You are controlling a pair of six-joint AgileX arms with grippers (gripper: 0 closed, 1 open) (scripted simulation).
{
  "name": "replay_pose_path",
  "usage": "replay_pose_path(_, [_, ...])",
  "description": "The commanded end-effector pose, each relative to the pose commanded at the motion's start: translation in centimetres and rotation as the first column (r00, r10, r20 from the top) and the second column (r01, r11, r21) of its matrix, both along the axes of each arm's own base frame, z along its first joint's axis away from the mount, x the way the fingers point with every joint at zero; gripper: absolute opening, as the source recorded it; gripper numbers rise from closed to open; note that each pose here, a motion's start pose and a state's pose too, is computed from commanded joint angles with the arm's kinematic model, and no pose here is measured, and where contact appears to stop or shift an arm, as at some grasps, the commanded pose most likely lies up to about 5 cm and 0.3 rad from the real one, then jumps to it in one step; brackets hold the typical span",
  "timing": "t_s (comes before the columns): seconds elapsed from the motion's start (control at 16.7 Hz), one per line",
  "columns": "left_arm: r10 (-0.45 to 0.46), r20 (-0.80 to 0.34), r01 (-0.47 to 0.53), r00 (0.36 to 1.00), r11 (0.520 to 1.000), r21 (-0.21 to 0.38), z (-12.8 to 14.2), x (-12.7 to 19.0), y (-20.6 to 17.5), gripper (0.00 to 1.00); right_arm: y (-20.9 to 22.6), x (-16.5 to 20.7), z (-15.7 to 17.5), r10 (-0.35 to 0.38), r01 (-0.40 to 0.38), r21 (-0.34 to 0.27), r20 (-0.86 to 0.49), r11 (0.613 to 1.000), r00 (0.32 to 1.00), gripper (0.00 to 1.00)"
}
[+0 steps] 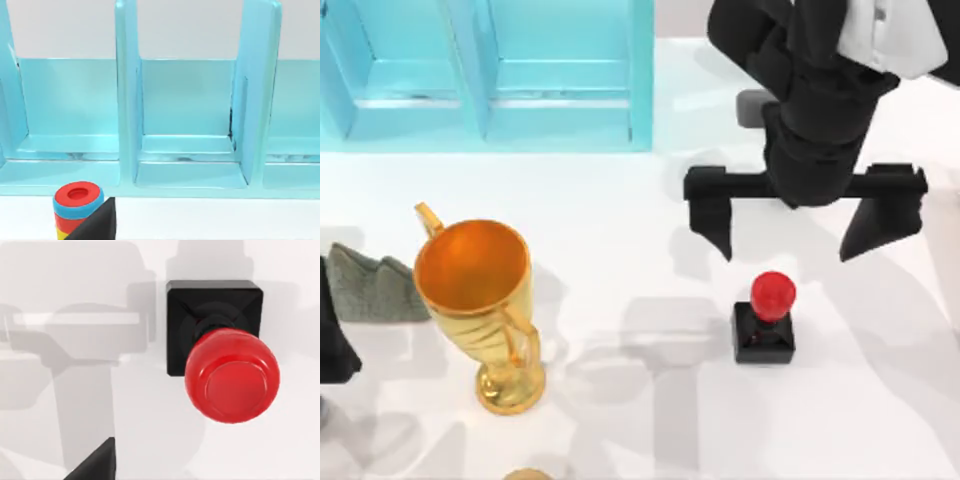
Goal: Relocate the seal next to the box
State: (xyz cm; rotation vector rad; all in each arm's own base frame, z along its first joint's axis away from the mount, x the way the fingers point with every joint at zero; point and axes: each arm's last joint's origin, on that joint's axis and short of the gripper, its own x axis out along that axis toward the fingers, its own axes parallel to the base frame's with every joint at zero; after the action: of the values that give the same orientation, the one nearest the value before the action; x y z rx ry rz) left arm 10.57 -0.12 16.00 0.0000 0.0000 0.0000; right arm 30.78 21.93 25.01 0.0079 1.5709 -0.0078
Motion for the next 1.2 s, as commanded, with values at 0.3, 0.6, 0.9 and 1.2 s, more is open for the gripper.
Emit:
replay_pose_path(0.3, [0.0,0.0,0.0,1.0,1.0,0.0,0.0,0.0,0.0,1.0,-0.2,0.1,-0.1,-0.003,0.003,0.001,0.001,1.0,1.0,1.0])
replay_pose_path(0.6, [0.0,0.0,0.0,1.0,1.0,0.0,0.0,0.0,0.0,1.0,0.1,0.4,-4.5,0.0,0.0,0.001,0.002,1.0,1.0,1.0])
replay_pose_path(0.9, [0.0,0.0,0.0,1.0,1.0,0.0,0.0,0.0,0.0,1.0,0.0,0.0,-9.7,0.0,0.0,0.001,0.002,1.0,1.0,1.0])
replay_pose_path(1.2, [0.0,0.0,0.0,1.0,1.0,0.0,0.0,0.0,0.0,1.0,0.0,0.0,-10.0,0.0,0.0,0.0,0.0,1.0,1.0,0.92])
